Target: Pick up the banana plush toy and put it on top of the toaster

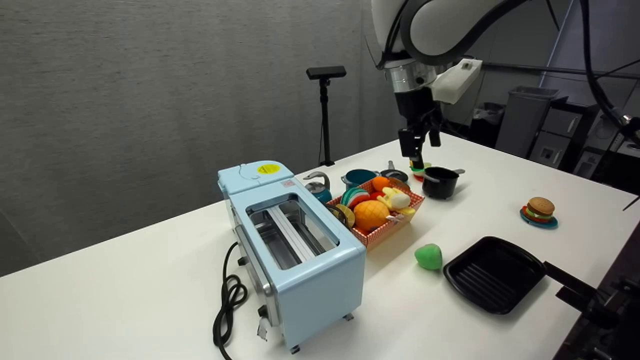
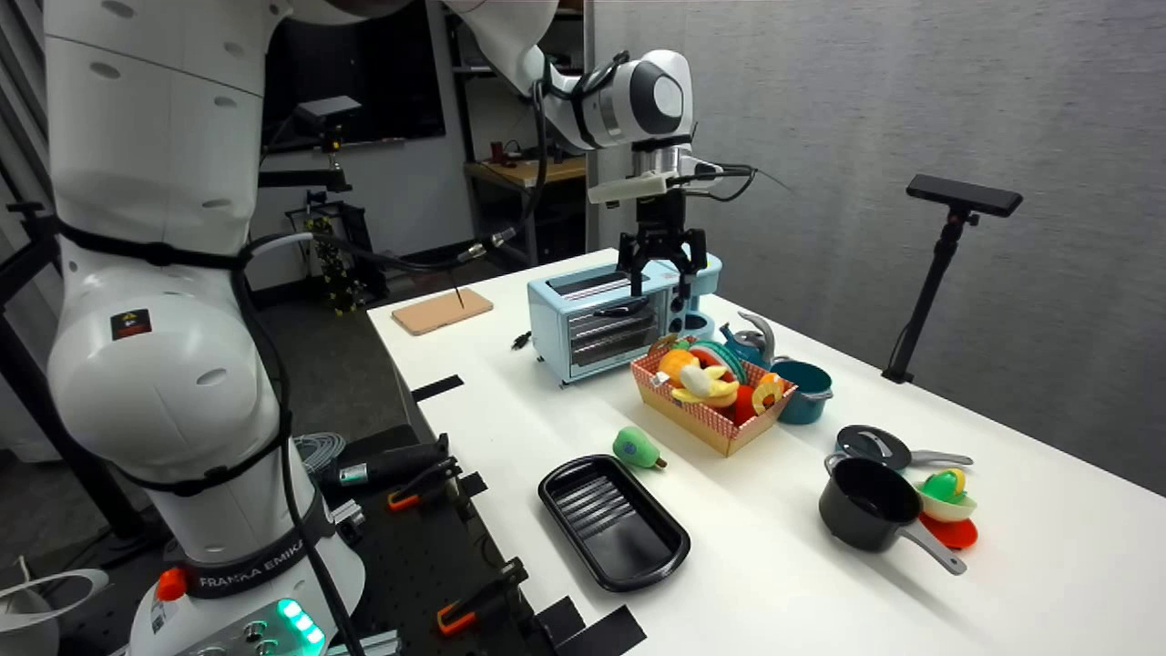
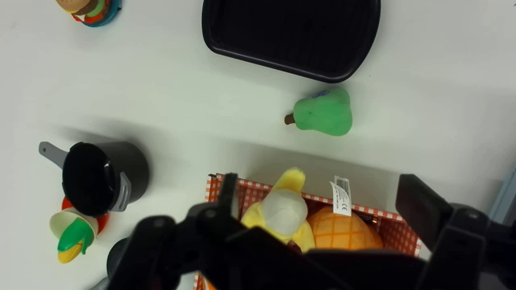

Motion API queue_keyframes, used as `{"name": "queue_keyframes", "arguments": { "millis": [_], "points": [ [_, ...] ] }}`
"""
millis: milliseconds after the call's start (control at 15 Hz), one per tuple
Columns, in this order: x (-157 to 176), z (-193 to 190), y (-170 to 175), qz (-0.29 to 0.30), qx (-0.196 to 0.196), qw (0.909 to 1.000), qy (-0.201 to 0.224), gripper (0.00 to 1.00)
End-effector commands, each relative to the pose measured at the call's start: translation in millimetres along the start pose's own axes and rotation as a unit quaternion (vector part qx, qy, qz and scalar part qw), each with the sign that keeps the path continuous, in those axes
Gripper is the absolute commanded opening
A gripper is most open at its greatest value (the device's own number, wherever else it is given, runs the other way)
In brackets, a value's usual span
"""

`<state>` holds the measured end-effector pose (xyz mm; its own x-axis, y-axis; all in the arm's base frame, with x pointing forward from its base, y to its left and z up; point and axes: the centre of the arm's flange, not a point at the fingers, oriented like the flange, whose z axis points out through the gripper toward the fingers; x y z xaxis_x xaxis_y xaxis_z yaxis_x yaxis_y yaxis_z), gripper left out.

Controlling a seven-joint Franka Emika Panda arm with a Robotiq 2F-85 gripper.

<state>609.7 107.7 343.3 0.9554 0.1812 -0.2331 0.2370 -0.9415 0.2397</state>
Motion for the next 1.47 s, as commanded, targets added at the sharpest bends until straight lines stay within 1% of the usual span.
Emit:
{"name": "queue_keyframes", "arguments": {
  "millis": [0,333,400,733,867,1067,1400],
  "points": [
    [0,2,1,0.001,0.0,1.0,-0.002,1.0],
    [1,3,0,0.0,0.0,1.0,-0.003,1.0],
    [1,4,1,-0.001,-0.002,0.9999,0.015,1.0],
    [28,20,4,-0.021,0.01,0.9981,0.056,1.0],
    [41,30,4,-0.035,0.012,0.9972,0.065,1.0],
    [58,49,6,-0.053,0.019,0.9961,0.067,1.0],
    [75,76,17,-0.068,0.038,0.9955,0.054,1.0]
  ]
}}
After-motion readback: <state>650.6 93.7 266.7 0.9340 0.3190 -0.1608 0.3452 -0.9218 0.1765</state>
